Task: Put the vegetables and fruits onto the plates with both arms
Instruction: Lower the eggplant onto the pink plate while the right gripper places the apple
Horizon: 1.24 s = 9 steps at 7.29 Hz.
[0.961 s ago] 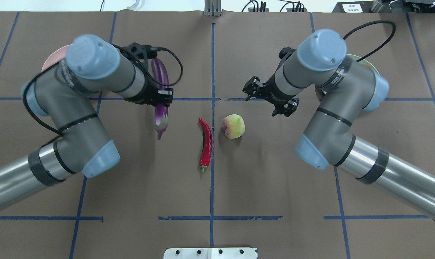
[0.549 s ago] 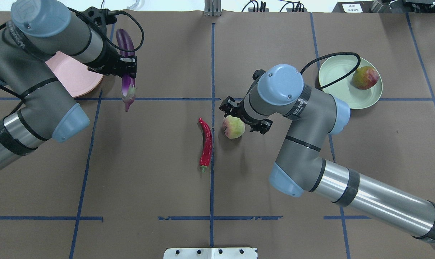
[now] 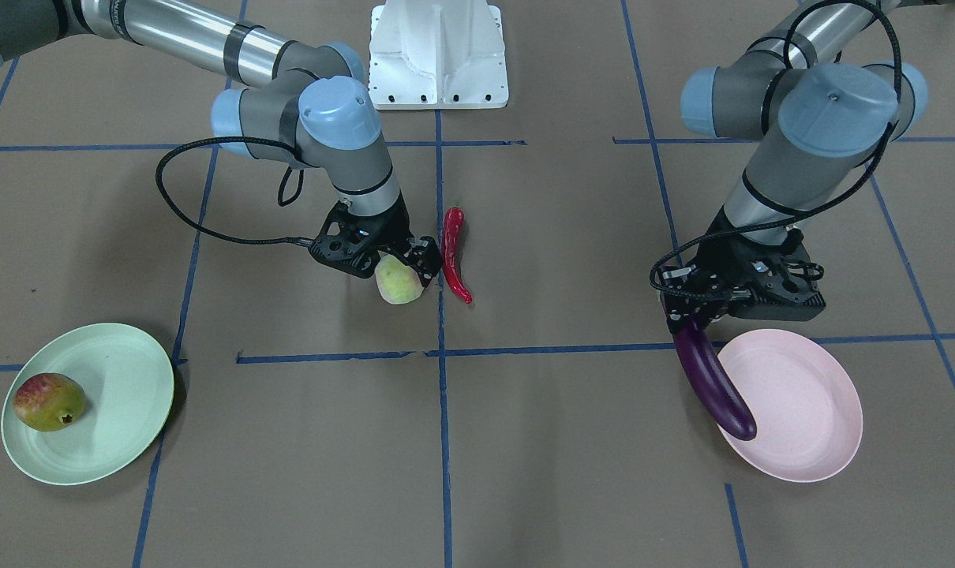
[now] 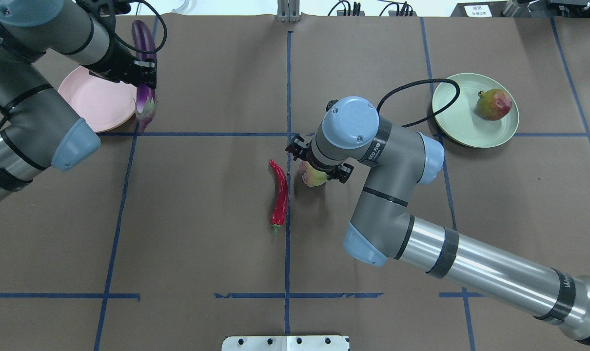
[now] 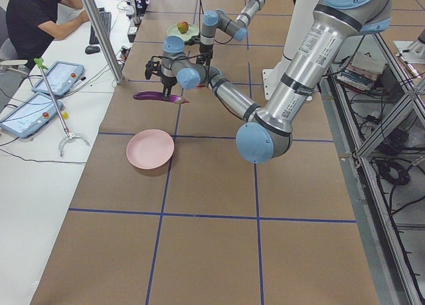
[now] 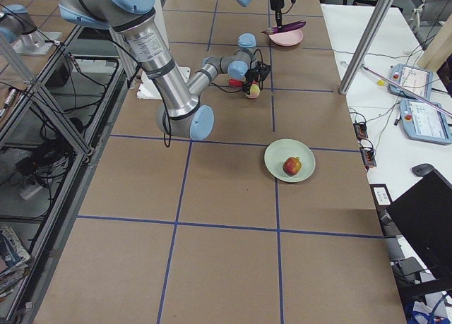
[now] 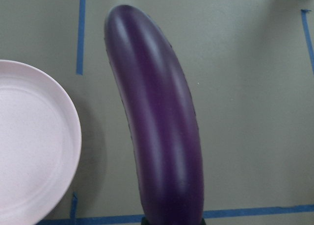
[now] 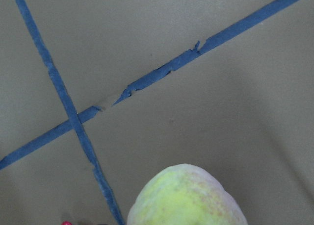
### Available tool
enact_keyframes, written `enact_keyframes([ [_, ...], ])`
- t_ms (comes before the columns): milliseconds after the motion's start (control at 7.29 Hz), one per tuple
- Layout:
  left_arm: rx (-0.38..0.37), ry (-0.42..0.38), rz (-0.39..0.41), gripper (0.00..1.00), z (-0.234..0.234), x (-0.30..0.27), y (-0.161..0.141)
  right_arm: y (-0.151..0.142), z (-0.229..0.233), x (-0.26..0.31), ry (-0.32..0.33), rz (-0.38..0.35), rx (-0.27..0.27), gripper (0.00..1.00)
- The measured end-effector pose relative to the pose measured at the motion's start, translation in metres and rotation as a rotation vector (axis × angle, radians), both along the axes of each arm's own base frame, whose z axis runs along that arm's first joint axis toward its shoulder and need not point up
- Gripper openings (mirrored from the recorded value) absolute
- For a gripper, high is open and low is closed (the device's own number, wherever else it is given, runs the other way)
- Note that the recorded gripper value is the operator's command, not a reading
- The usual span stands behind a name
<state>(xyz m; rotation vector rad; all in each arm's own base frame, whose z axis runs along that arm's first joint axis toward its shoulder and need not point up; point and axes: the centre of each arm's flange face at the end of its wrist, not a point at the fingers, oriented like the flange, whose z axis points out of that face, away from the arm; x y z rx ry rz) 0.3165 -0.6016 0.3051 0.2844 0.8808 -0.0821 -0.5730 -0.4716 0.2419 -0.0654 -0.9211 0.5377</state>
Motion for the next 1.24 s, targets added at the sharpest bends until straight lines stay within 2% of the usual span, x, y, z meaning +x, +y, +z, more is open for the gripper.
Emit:
enact_keyframes([
  [137, -0.004, -0.025, 0.007, 0.0, 0.014, -0.002, -0.009, -0.002, 0.004, -0.004, 0.009, 0.0, -0.006, 0.34],
  [275, -0.014, -0.064, 0.022, 0.01, 0.038, -0.002, -0.02, -0.002, 0.007, -0.006, 0.014, 0.0, -0.01, 0.01],
  [549, -0.076, -0.148, 0.041, 0.07, 0.1, -0.005, -0.045, -0.005, 0.007, 0.0, 0.015, 0.003, -0.01, 0.0],
  [824, -0.153, -0.201, 0.021, 1.0, 0.156, -0.018, -0.066, -0.037, 0.003, 0.054, 0.013, 0.07, -0.011, 0.01],
  [961, -0.167, -0.204, 0.001, 1.0, 0.173, -0.029, -0.075, -0.058, 0.019, 0.089, 0.038, 0.098, -0.003, 0.01],
  [1098, -0.166, -0.178, -0.015, 1.0, 0.173, -0.037, -0.082, -0.08, 0.048, 0.127, 0.088, 0.089, 0.037, 0.01],
  [1235, -0.182, -0.11, -0.018, 1.0, 0.157, -0.039, -0.083, -0.1, 0.08, 0.166, 0.145, 0.065, 0.079, 0.01],
])
